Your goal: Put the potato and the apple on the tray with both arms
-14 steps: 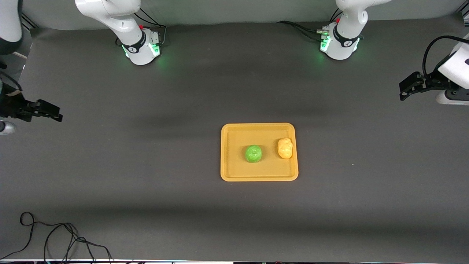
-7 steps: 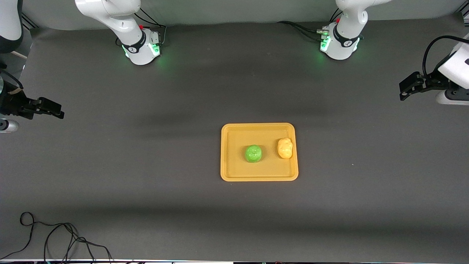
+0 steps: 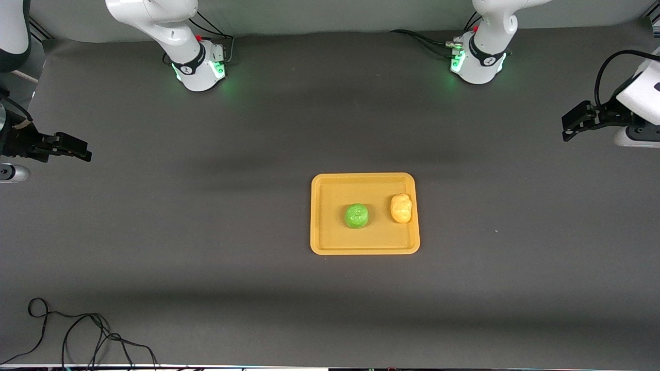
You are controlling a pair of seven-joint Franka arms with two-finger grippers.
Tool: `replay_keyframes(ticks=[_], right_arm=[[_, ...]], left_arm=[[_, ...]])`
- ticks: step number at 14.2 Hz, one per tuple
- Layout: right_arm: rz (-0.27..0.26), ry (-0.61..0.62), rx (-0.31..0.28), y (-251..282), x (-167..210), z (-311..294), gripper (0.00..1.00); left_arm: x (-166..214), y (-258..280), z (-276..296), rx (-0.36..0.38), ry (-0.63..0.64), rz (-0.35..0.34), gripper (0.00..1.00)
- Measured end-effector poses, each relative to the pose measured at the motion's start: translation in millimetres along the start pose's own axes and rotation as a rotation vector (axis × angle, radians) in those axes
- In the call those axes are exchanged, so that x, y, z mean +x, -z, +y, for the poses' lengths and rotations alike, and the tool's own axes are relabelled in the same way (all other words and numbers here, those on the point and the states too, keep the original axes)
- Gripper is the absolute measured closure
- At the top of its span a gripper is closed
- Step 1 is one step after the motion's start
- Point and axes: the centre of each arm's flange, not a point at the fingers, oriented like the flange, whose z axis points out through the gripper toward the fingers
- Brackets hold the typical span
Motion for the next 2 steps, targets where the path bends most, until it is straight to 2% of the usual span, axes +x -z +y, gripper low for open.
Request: replay_keyframes(ticks=[2], right_arm=[[-0.001,0.0,0.0,0.0,-0.1,0.0,0.0]], left_arm=[[0.0,0.0,-0.3,0.0,0.001,0.0,0.0]])
